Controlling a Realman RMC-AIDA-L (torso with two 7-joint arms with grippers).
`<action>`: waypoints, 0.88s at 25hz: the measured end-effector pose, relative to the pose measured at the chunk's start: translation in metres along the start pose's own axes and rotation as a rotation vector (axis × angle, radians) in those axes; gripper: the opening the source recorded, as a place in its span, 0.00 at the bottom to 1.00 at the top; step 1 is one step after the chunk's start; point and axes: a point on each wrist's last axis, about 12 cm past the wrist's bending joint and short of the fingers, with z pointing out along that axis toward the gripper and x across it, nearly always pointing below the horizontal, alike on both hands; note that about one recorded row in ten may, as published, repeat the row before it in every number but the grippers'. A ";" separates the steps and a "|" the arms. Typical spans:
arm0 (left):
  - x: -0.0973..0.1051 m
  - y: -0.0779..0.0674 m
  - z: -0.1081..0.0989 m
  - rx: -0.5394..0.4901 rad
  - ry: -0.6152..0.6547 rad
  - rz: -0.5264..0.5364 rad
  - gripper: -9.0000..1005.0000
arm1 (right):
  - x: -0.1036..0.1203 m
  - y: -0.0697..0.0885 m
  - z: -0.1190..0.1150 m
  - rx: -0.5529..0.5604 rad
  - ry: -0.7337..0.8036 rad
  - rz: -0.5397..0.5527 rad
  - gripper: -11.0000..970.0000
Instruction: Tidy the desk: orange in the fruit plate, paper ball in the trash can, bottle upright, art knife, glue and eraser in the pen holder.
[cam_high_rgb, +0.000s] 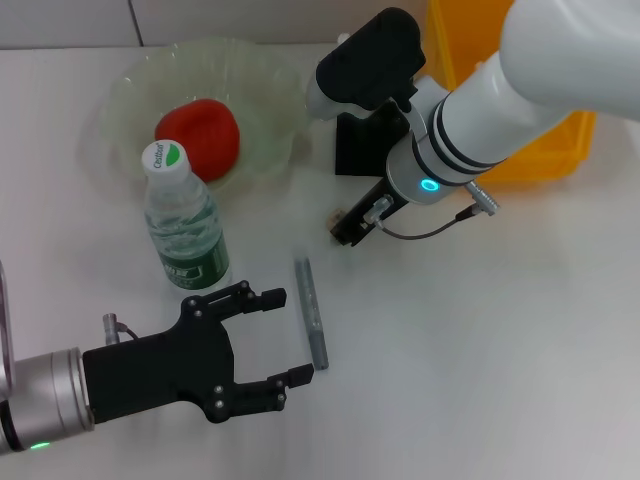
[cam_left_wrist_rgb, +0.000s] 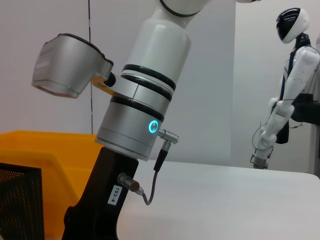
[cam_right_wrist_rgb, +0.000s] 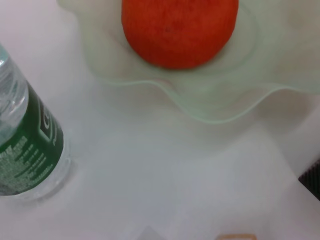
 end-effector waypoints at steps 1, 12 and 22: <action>0.000 0.000 0.000 0.000 0.000 0.000 0.81 | 0.000 0.000 0.000 -0.001 -0.002 0.001 0.37; 0.000 -0.001 -0.001 -0.002 -0.006 -0.004 0.81 | -0.007 -0.007 -0.053 0.015 -0.158 0.005 0.27; -0.001 0.000 0.000 0.002 -0.007 0.000 0.81 | 0.003 -0.034 -0.136 0.128 -0.422 0.032 0.32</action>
